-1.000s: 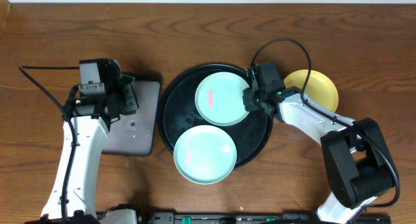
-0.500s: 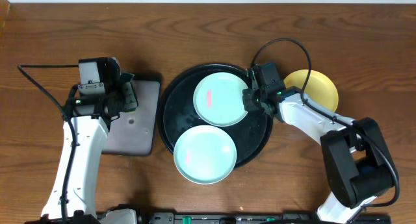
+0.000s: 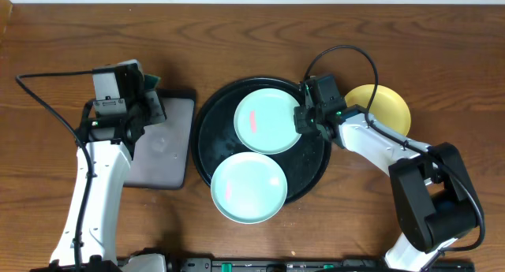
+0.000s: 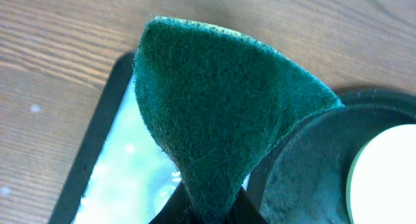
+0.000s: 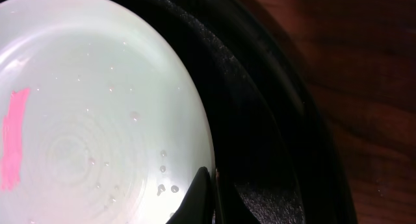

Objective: Clean dirty plates on tray and stack at the side
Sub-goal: 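Lift the sponge out of the water tray with the left gripper, then move the sponge right over the held blue plate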

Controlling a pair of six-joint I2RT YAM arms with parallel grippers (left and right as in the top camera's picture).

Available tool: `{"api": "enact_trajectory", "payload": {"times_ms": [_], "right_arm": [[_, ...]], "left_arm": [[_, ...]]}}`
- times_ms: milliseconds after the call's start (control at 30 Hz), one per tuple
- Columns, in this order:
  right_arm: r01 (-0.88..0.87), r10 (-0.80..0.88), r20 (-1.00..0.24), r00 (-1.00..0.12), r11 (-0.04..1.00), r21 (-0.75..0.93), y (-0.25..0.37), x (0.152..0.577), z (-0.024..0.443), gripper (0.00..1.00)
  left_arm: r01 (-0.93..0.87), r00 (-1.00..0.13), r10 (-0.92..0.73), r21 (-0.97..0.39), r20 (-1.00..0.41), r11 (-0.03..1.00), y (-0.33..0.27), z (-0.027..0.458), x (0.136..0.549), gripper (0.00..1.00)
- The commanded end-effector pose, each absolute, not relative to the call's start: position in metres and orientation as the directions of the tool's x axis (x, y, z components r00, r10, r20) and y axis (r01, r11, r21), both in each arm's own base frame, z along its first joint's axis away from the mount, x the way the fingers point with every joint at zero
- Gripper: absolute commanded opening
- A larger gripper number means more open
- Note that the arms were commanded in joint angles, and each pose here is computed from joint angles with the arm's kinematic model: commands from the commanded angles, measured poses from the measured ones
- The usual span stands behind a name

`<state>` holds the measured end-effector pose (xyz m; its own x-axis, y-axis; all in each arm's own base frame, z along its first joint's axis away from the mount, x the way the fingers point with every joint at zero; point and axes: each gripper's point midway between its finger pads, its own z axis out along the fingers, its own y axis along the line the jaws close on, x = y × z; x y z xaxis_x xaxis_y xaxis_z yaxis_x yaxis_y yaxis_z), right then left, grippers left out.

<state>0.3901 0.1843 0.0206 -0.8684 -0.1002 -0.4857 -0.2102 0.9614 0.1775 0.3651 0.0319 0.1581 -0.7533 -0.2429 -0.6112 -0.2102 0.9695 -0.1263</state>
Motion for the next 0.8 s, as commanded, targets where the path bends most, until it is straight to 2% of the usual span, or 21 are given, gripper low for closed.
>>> {"api": "enact_trajectory", "payload": {"times_ms": [0, 233, 433, 767], "right_arm": [[-0.212, -0.106, -0.472, -0.875, 0.961, 0.179, 0.186, 0.387, 0.013, 0.01], [-0.214, -0.105, -0.478, -0.872, 0.96, 0.18, 0.187, 0.388, 0.014, 0.01], [-0.215, -0.105, -0.478, -0.872, 0.96, 0.18, 0.187, 0.388, 0.014, 0.01], [-0.221, -0.088, -0.46, -0.883, 0.944, 0.244, 0.197, 0.384, 0.015, 0.01]], "left_arm": [[-0.254, -0.73, -0.222, -0.046, -0.646, 0.966, 0.048, 0.165, 0.37, 0.07], [-0.249, -0.691, -0.214, -0.05, -0.691, 0.967, 0.048, 0.198, 0.382, 0.08], [-0.215, -0.699, -0.191, -0.052, -0.689, 0.975, 0.034, 0.222, 0.382, 0.07], [-0.124, -0.798, -0.14, -0.069, -0.586, 0.99, -0.019, 0.192, 0.375, 0.08]]}}
